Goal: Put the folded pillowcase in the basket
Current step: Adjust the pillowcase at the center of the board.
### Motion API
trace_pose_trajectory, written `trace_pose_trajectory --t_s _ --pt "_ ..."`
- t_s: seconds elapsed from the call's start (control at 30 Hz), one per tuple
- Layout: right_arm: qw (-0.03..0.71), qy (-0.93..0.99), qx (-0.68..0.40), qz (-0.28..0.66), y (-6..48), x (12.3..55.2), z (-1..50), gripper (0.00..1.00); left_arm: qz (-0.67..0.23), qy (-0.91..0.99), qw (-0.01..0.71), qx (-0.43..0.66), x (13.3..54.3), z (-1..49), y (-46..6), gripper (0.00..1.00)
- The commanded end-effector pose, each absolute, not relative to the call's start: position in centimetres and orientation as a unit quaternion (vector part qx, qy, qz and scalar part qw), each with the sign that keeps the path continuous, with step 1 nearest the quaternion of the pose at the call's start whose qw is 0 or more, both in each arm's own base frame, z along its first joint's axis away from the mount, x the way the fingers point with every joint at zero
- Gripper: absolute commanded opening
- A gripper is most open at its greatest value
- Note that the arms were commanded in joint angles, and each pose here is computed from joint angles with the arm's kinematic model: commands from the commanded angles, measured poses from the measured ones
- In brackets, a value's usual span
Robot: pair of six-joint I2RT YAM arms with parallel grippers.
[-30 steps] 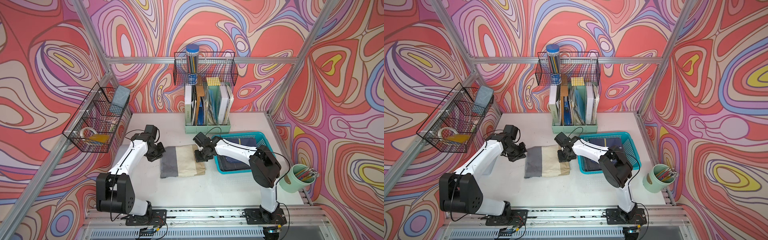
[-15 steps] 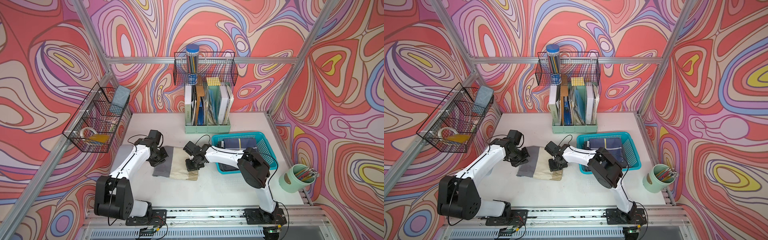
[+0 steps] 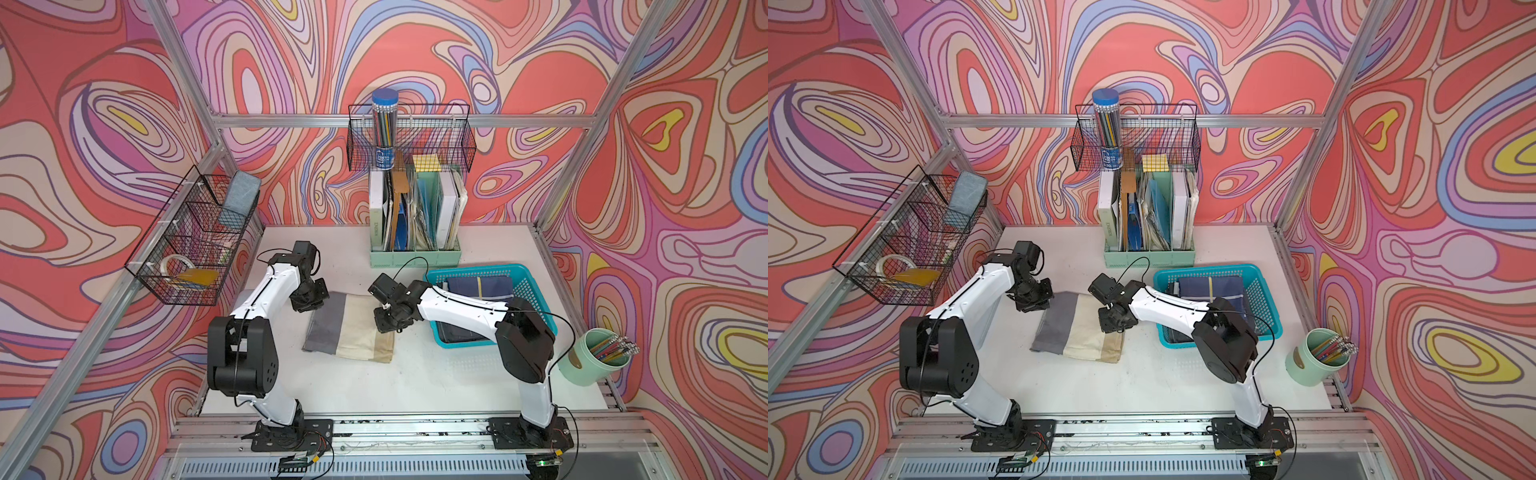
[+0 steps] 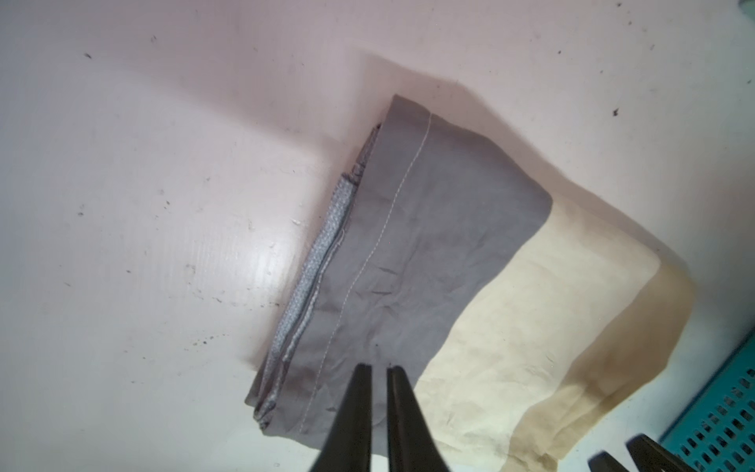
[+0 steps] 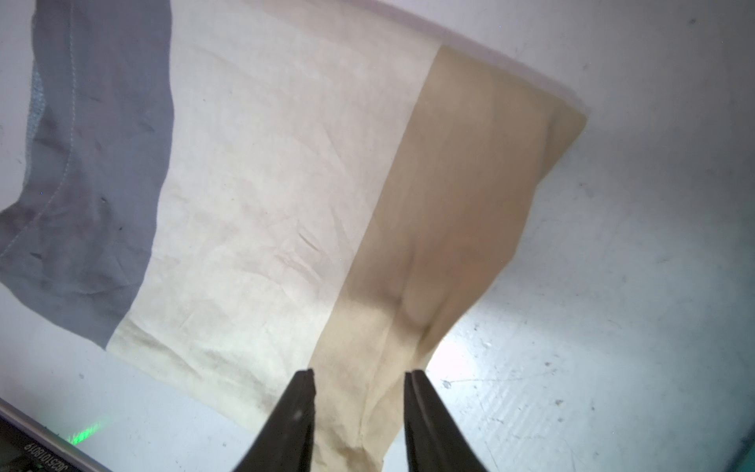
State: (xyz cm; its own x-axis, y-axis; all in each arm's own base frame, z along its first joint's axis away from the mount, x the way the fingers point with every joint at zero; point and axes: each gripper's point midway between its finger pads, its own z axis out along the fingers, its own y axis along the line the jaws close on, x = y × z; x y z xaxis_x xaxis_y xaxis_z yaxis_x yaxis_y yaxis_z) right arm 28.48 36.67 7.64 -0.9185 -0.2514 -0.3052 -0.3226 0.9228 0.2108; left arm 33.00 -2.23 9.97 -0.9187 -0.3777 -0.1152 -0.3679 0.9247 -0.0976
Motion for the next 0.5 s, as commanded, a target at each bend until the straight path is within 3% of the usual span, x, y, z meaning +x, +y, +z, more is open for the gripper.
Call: trace_pose_trajectory --t_s 0.0,0.13,0.47 --pt "0.127 0.979 -0.128 0.097 34.5 27.7 6.1 0.49 0.015 0.985 0.009 -0.170 30.9 8.6 -0.3 0.34" --pt "0.116 0.981 -0.120 0.098 34.3 27.7 5.6 0.59 0.004 0.986 -0.005 -0.165 30.4 7.5 -0.8 0.45" --pt "0.084 0.983 -0.098 0.129 35.0 28.6 2.6 0.60 0.059 0.987 -0.033 -0.148 29.8 5.2 1.0 0.50"
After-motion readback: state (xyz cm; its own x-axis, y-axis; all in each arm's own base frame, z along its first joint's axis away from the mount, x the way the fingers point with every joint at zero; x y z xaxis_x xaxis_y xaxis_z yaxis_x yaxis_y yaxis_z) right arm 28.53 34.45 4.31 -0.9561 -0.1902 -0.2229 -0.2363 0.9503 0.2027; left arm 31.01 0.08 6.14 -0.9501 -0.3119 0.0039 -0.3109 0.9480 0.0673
